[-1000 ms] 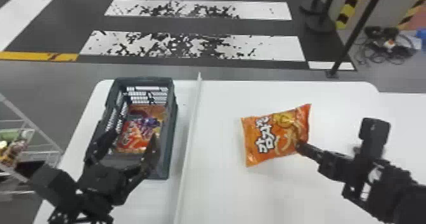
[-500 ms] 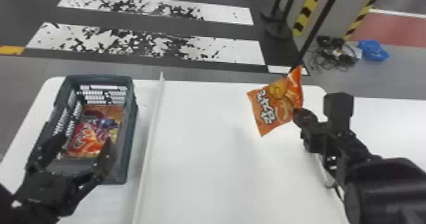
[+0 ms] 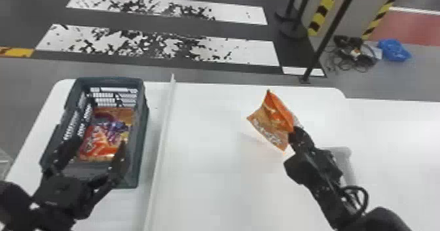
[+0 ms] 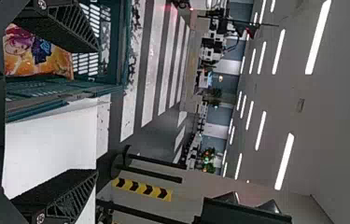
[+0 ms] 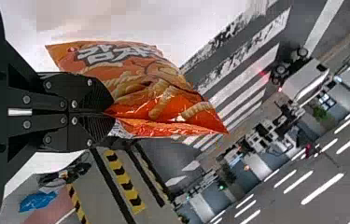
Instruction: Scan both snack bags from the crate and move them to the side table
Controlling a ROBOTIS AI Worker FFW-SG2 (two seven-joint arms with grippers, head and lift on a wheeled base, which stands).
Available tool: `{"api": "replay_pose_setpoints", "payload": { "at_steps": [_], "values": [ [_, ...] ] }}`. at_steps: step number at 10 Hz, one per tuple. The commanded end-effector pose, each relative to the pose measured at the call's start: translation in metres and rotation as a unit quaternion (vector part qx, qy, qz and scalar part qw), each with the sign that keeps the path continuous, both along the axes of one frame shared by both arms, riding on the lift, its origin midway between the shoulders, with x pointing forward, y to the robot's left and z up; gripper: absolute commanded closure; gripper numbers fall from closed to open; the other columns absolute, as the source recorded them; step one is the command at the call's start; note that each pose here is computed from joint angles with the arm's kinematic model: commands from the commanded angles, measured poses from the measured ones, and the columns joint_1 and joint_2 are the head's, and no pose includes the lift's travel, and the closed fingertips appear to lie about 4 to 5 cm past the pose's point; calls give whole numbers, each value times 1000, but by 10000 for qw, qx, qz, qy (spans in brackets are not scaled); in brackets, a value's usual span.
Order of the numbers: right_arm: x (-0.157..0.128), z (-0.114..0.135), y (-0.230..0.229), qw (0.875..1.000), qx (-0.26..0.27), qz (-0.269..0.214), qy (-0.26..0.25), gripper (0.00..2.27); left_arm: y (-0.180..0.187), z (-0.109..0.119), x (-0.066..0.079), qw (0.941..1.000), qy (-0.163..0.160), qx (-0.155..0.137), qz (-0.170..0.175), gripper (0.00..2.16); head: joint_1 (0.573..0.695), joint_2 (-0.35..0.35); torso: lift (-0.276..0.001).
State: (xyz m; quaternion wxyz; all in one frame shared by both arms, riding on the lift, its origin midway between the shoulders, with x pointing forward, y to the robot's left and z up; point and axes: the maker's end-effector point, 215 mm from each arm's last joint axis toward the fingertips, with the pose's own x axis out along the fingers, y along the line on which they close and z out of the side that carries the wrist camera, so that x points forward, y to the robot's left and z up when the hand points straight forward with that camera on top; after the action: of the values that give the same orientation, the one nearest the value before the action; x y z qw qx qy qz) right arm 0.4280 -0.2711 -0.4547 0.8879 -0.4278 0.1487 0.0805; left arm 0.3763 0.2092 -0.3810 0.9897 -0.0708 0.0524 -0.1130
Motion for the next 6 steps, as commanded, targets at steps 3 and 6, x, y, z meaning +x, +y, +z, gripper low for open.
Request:
{"api": "replay_pose_setpoints", "payload": {
  "at_steps": [3, 6],
  "values": [
    [-63, -51, 51, 9957, -110, 823, 415, 2229, 1, -3, 0, 10000, 26, 22, -25, 76, 695, -49, -29],
    [-96, -74, 71, 9927, 115, 927, 759, 53, 2, -3, 0, 10000, 36, -11, -55, 76, 695, 1, -29]
  ]
}}
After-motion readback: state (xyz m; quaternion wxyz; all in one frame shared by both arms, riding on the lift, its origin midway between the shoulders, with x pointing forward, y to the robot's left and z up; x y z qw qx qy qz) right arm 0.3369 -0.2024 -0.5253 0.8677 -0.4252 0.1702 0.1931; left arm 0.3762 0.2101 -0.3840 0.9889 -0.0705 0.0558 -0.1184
